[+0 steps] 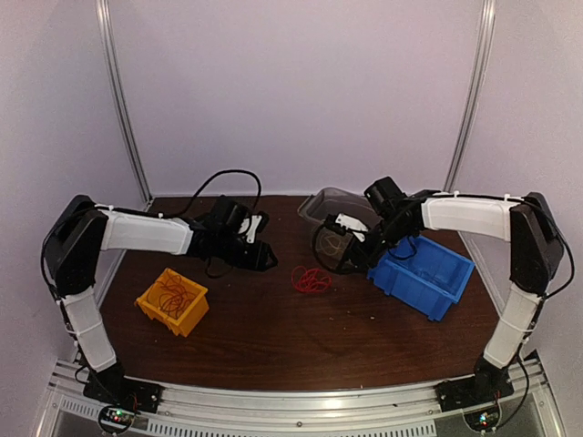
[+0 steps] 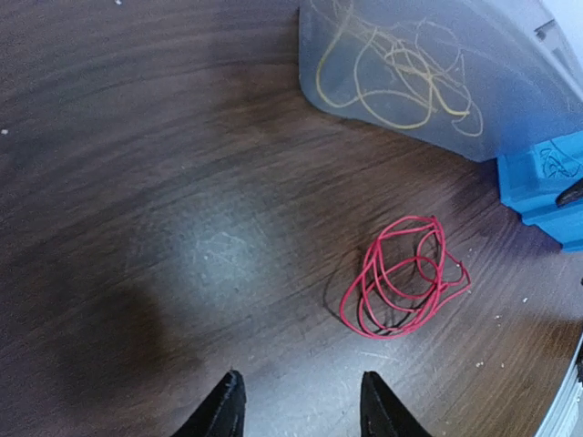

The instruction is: Untangle the cables

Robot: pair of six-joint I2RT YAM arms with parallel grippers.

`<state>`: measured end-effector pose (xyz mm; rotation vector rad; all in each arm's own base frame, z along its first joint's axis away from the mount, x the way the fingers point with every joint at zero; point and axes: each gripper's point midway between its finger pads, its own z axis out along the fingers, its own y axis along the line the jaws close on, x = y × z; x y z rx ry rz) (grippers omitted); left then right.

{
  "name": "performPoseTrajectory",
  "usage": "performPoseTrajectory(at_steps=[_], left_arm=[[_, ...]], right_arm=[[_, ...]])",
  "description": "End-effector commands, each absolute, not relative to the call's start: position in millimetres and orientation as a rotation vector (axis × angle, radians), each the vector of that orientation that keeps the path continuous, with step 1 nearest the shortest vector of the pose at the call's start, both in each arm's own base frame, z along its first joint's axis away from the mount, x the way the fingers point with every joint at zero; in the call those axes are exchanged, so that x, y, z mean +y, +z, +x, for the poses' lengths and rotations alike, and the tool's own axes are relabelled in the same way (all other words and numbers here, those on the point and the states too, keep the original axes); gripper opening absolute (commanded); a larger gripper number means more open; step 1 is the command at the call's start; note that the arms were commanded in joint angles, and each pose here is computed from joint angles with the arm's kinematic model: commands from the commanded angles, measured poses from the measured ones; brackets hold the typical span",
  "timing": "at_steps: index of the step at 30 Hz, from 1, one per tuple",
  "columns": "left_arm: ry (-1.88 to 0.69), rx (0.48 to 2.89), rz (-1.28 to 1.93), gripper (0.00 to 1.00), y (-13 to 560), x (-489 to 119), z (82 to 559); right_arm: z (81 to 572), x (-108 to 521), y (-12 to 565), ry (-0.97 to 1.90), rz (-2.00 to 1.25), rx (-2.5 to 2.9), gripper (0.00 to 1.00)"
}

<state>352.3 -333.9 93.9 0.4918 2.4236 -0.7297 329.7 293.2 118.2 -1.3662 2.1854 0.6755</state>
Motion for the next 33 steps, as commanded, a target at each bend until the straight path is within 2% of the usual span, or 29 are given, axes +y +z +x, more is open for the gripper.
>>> performPoseTrajectory(at_steps=[1, 9, 13, 17, 20, 26, 33], left_arm=[[-0.877, 2.325, 0.56, 0.44, 99.1, -374.9, 368.8], [-0.943, 2.333, 0.6, 0.44, 65.7, -413.3, 371.3], [-0.921, 2.364, 0.59, 0.34, 47.3, -415.5, 376.7], [-0.933, 2.372, 0.612, 0.14, 45.9, -418.7, 375.6], [-0.947, 2.282, 0.629, 0.0, 75.4, -417.8, 375.6], [-0.946, 2.014, 0.694, 0.0, 182.6, -416.9, 358.7], [-0.944, 1.9, 0.698, 0.0, 253.8, -407.1, 337.9]], right_arm=[[328.3, 288.8, 123.2, 0.642, -1.344, 2.16, 0.56], [325.4, 290.0, 112.9, 0.668, -1.347, 2.178, 0.61], [324.8, 291.4, 107.8, 0.676, -1.353, 2.187, 0.61], [324.6, 292.4, 104.5, 0.681, -1.358, 2.193, 0.62], [324.9, 293.7, 103.7, 0.684, -1.362, 2.19, 0.63], [334.6, 303.2, 118.7, 0.671, -1.357, 2.141, 0.66], [347.8, 328.2, 153.7, 0.791, -1.332, 2.054, 0.71]])
